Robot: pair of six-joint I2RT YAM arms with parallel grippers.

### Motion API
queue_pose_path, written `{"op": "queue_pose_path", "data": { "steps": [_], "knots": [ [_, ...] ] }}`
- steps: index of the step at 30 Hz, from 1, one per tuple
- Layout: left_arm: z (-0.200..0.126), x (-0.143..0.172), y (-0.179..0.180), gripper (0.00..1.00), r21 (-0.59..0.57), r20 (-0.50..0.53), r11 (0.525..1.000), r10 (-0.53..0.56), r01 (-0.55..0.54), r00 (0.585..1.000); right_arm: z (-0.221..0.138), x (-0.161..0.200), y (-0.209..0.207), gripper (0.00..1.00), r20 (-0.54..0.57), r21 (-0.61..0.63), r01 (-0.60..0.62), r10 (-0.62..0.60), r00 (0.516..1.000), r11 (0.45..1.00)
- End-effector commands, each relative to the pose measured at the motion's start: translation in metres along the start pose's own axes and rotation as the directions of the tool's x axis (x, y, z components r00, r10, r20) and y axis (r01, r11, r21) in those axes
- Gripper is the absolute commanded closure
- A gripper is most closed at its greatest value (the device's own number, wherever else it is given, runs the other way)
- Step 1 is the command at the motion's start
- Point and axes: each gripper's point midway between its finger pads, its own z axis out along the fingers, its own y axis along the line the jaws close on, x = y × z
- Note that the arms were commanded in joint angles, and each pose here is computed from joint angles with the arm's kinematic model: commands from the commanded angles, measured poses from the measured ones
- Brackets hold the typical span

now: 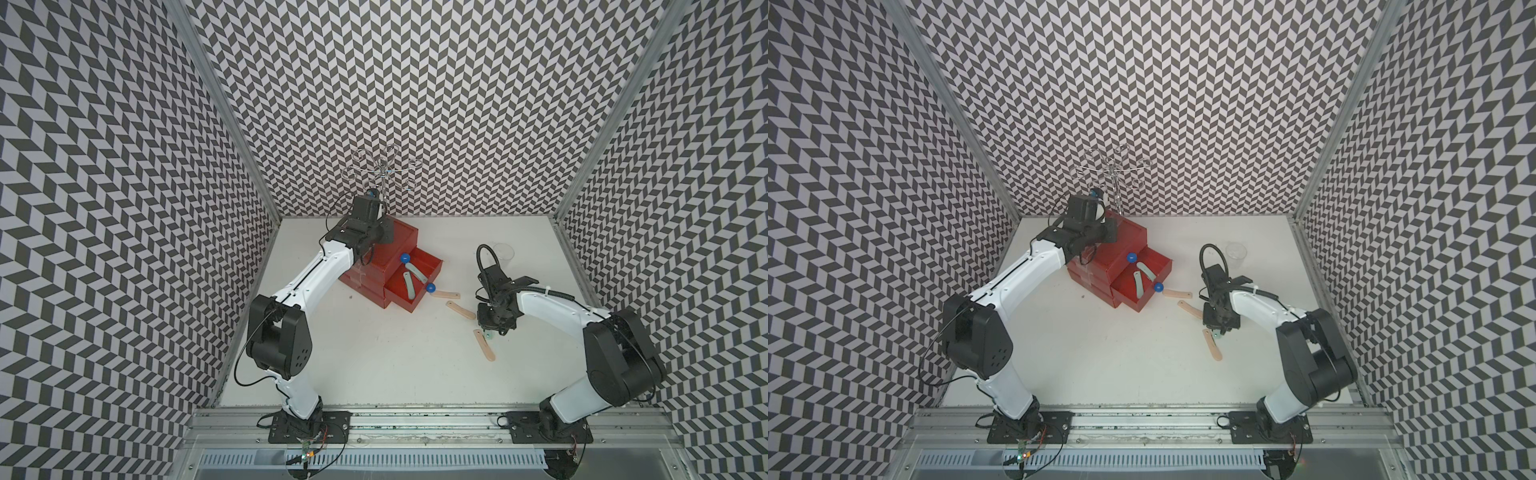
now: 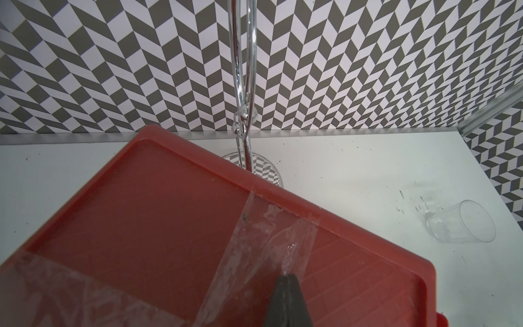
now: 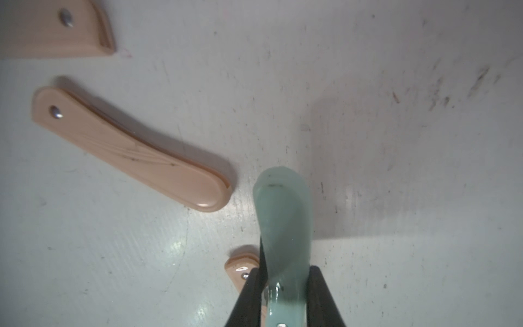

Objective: Place the fruit knives into the drawer by color
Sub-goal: Pick up the fruit knife from the center of the board, then place the fruit knife in the drawer.

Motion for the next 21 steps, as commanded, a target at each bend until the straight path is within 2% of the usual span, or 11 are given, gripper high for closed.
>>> {"op": "queue_pose_path", "data": {
  "steps": [1, 10, 17, 21],
  "knots": [
    [0.024, 0.12, 0.033, 1.0, -0.108, -0.396, 0.994, -0.012, -0.033, 0.918, -0.029, -0.021, 0.019, 0.85, 0.085, -0.061, 0.029, -0.024, 0.996, 0.998],
    [0.024, 0.12, 0.033, 1.0, -0.109, -0.394, 0.993, -0.011, -0.035, 0.919, -0.091, -0.048, 0.08, 0.85, 0.2, -0.183, 0.141, -0.104, 0.974, 0.973],
    [0.024, 0.121, 0.033, 1.0, -0.108, -0.397, 0.994, -0.011, -0.035, 0.918, -0.128, -0.063, 0.139, 0.85, 0.279, -0.329, 0.236, -0.144, 0.949, 0.915],
    [0.025, 0.121, 0.033, 1.0, -0.111, -0.399, 0.993, -0.011, -0.036, 0.917, -0.142, -0.072, 0.172, 0.84, 0.313, -0.422, 0.278, -0.15, 0.938, 0.863]
  ]
}}
